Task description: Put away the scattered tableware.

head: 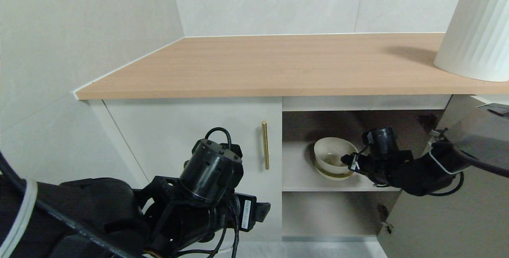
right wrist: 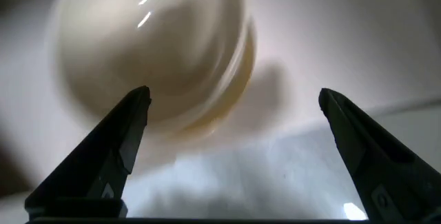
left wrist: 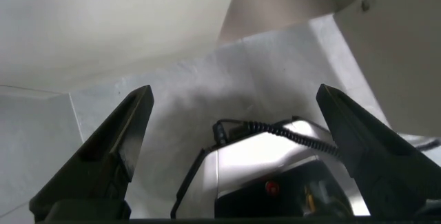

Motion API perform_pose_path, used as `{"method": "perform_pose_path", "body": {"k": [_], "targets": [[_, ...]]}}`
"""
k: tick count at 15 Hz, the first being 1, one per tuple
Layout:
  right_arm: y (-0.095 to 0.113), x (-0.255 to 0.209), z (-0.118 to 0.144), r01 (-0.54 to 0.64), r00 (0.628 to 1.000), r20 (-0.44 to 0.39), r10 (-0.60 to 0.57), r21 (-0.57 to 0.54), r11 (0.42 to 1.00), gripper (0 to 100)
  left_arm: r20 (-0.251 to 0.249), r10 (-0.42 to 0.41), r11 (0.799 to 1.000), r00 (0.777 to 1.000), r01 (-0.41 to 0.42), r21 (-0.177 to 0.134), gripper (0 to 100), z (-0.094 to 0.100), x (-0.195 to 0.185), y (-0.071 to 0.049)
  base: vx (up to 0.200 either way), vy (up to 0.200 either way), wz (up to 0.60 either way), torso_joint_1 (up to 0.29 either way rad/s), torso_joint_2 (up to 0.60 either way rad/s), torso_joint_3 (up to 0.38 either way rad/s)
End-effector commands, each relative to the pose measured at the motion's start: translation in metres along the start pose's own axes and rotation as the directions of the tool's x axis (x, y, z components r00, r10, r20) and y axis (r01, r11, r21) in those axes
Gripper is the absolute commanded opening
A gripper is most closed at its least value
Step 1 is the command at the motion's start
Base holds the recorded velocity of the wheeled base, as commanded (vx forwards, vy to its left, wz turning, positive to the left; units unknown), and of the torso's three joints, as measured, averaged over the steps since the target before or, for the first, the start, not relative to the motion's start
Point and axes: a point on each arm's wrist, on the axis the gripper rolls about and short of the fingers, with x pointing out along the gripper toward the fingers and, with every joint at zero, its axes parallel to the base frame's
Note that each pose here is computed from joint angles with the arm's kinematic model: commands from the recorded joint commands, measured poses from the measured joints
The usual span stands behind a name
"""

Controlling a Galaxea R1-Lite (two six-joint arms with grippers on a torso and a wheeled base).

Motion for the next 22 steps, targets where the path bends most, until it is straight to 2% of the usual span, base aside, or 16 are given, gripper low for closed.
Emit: {"method": "perform_pose_path", "body": {"k": [1,3,5,7,9,10,11,14,17,22], "targets": [[0.002,-0.08,0.0,-0.123,0.991,-0.062,0.119,-0.062,0.99,100,0.094,-0.002,0.998,0.996,0.007,-0.055,100,0.013,-0.033,0.018,0.0,0.0,0.0,0.0,0.0,0.0],[-0.007,-0.13,-0.008,-0.197,0.98,-0.077,0.186,-0.188,0.962,100,0.176,-0.006,0.996,0.984,0.022,-0.089,100,0.015,-0.066,0.036,0.0,0.0,0.0,0.0,0.0,0.0],[-0.013,-0.166,-0.012,-0.245,0.969,-0.056,0.239,-0.219,0.944,100,0.245,0.016,0.991,0.969,0.018,-0.133,100,0.014,-0.091,0.053,0.0,0.0,0.0,0.0,0.0,0.0],[-0.02,-0.197,-0.012,-0.268,0.963,-0.064,0.261,-0.232,0.935,100,0.274,0.017,0.989,0.962,0.023,-0.145,100,0.001,-0.108,0.064,0.0,0.0,0.0,0.0,0.0,0.0],[-0.028,-0.228,-0.012,-0.297,0.955,-0.084,0.285,-0.249,0.922,100,0.302,0.057,0.986,0.951,-0.006,-0.168,100,-0.003,-0.118,0.076,0.0,0.0,0.0,0.0,0.0,0.0],[-0.028,-0.228,-0.012,-0.297,0.955,-0.084,0.285,-0.249,0.922,100,0.302,0.057,0.986,0.951,-0.006,-0.168,100,-0.003,-0.118,0.076,0.0,0.0,0.0,0.0,0.0,0.0],[-0.036,-0.257,-0.013,-0.358,0.933,-0.131,0.334,-0.273,0.893,100,0.324,0.086,0.987,0.942,-0.036,-0.158,100,-0.006,-0.126,0.085,0.0,0.0,0.0,0.0,0.0,0.0],[-0.036,-0.254,-0.016,-0.364,0.929,-0.169,0.328,-0.279,0.889,100,0.301,0.079,0.99,0.95,-0.04,-0.133,100,-0.005,-0.119,0.085,0.0,0.0,0.0,0.0,0.0,0.0],[-0.036,-0.252,-0.018,-0.355,0.933,-0.175,0.316,-0.282,0.891,100,0.283,0.083,0.99,0.956,-0.047,-0.13,100,-0.005,-0.114,0.084,0.0,0.0,0.0,0.0,0.0,0.0],[-0.035,-0.246,-0.021,-0.344,0.935,-0.196,0.297,-0.289,0.893,100,0.264,0.079,0.992,0.961,-0.049,-0.12,100,-0.006,-0.109,0.082,-0.2,0.0,0.0,0.006,0.0,0.002]]}}
